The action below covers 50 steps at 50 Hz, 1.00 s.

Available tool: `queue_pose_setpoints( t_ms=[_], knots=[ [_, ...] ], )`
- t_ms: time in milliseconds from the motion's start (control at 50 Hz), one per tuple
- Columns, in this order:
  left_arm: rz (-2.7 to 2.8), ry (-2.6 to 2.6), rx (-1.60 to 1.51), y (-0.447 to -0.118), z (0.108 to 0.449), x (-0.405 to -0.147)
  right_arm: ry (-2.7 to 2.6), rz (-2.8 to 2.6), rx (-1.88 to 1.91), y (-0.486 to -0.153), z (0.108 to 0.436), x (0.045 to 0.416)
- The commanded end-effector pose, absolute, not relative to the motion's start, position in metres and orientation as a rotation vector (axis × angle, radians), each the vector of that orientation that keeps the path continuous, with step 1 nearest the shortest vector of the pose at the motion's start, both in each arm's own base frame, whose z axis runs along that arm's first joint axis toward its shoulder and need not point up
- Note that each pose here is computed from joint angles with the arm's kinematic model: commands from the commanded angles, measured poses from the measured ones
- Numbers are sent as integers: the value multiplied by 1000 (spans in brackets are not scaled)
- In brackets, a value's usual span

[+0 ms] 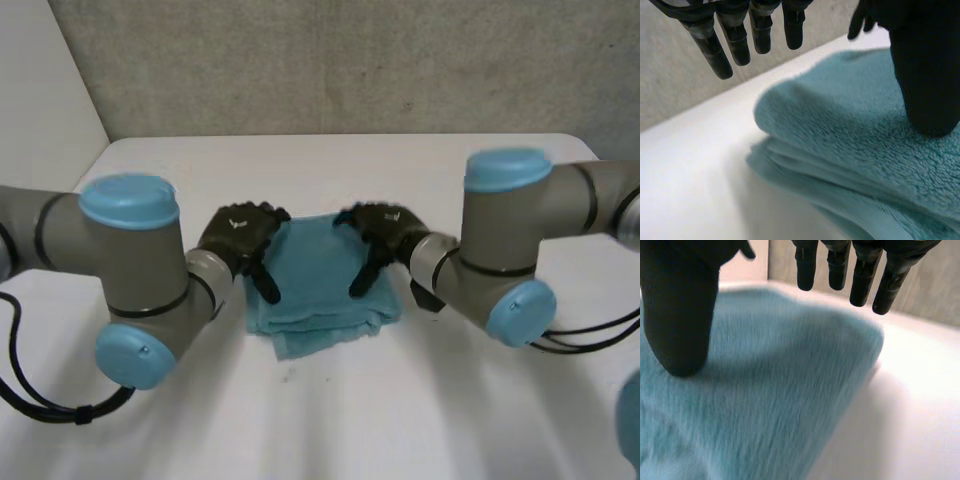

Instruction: Fold the laundry

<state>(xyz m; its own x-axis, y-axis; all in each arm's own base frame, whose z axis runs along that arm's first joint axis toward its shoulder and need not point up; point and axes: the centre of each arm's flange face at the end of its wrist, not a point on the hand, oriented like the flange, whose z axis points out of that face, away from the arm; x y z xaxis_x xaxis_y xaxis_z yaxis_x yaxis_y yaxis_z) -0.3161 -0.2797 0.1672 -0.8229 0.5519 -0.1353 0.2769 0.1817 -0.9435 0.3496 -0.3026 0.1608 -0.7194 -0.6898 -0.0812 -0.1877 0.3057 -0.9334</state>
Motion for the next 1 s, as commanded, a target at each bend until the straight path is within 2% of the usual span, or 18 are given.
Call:
queue_pose_setpoints(
  t_ms=[20, 60, 80, 140, 180, 220, 320, 520, 1000],
  knots=[
    [1952, -1996, -758, -273, 258, -312, 1934, -1690, -696, -302, 265, 330],
    [2018, -1941, -727, -271, 282, -306, 1907, -1766, -659, -301, 287, 321],
    [2072, -1888, -701, -265, 306, -301, 1893, -1851, -607, -299, 309, 309],
    [2129, -1843, -651, -261, 333, -289, 1874, -2033, -491, -293, 348, 280],
    [2156, -1845, -591, -261, 353, -273, 1876, -2067, -461, -293, 354, 272],
    [2152, -1883, -522, -261, 367, -255, 1891, -2165, -386, -292, 369, 246],
    [2106, -1944, -439, -257, 377, -232, 1950, -2209, -425, -285, 365, 229],
    [2031, -1940, -494, -245, 367, -233, 1999, -2200, -502, -276, 354, 224],
    [2069, -1931, -552, -249, 352, -236, 2001, -2125, -707, -270, 332, 234]
  ],
)
